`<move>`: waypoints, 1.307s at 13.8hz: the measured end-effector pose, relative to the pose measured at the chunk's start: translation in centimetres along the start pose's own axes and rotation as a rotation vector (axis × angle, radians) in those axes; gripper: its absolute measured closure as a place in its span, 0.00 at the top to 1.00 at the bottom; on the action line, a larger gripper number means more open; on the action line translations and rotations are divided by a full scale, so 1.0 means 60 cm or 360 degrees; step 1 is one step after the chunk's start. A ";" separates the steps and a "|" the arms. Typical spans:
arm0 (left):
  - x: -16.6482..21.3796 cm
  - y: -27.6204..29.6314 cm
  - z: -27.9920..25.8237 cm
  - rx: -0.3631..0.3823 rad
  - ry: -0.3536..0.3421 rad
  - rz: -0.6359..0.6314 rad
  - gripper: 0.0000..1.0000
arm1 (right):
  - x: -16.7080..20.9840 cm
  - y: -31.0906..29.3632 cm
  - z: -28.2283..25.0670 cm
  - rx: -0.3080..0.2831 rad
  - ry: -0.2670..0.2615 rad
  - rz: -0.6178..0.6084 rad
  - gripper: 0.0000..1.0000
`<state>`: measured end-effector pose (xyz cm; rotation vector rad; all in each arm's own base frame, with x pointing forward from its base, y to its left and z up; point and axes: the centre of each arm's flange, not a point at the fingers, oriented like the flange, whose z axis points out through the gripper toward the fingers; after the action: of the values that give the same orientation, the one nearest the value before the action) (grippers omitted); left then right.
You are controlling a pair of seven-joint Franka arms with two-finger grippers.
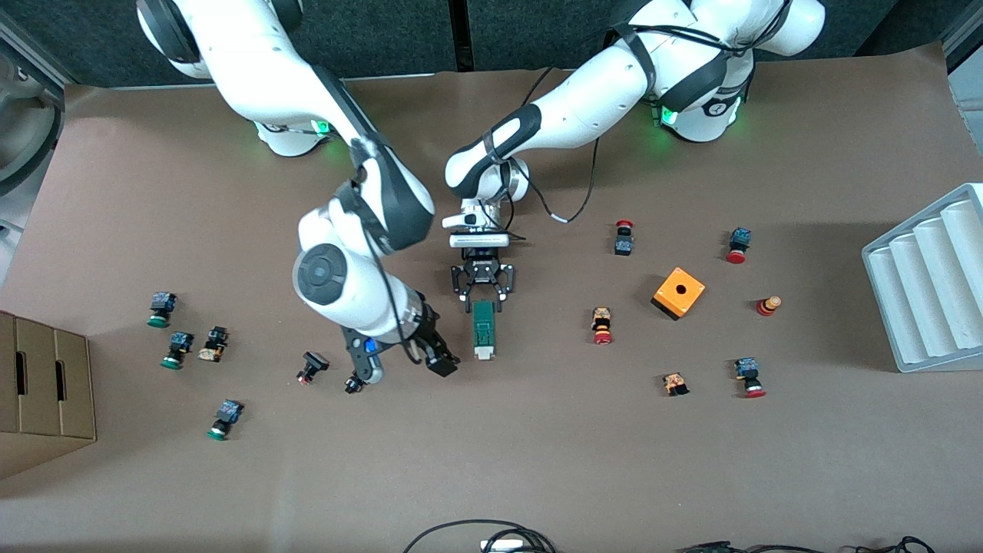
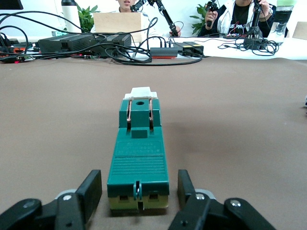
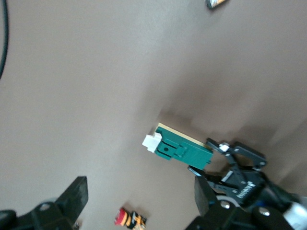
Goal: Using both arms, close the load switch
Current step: 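Open the right gripper and pull it back from the switch, then release the switch base and lift the left gripper away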
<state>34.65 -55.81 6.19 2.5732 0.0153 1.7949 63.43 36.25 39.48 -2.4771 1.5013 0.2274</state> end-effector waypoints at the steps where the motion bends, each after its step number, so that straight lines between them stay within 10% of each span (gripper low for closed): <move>1: 0.000 0.000 0.000 0.0000 0.0000 0.0000 0.73 | 0.008 0.003 -0.025 -0.0001 -0.0009 -0.0045 1.00; 10: 0.000 -0.001 0.001 0.0001 0.0002 0.0001 0.74 | 0.130 0.097 -0.250 -0.0132 0.0017 -0.0658 1.00; 14: -0.001 -0.007 0.008 0.0012 0.0004 0.0006 1.00 | 0.235 0.218 -0.392 -0.0170 -0.0006 -0.1036 1.00; 18: 0.009 0.001 0.004 0.0029 -0.0057 0.0028 1.00 | 0.340 0.333 -0.478 -0.0208 0.0072 -0.1436 1.00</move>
<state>35.04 -55.88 6.64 2.6256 0.0093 1.7620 55.44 2.02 59.48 -2.9780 0.2686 0.0970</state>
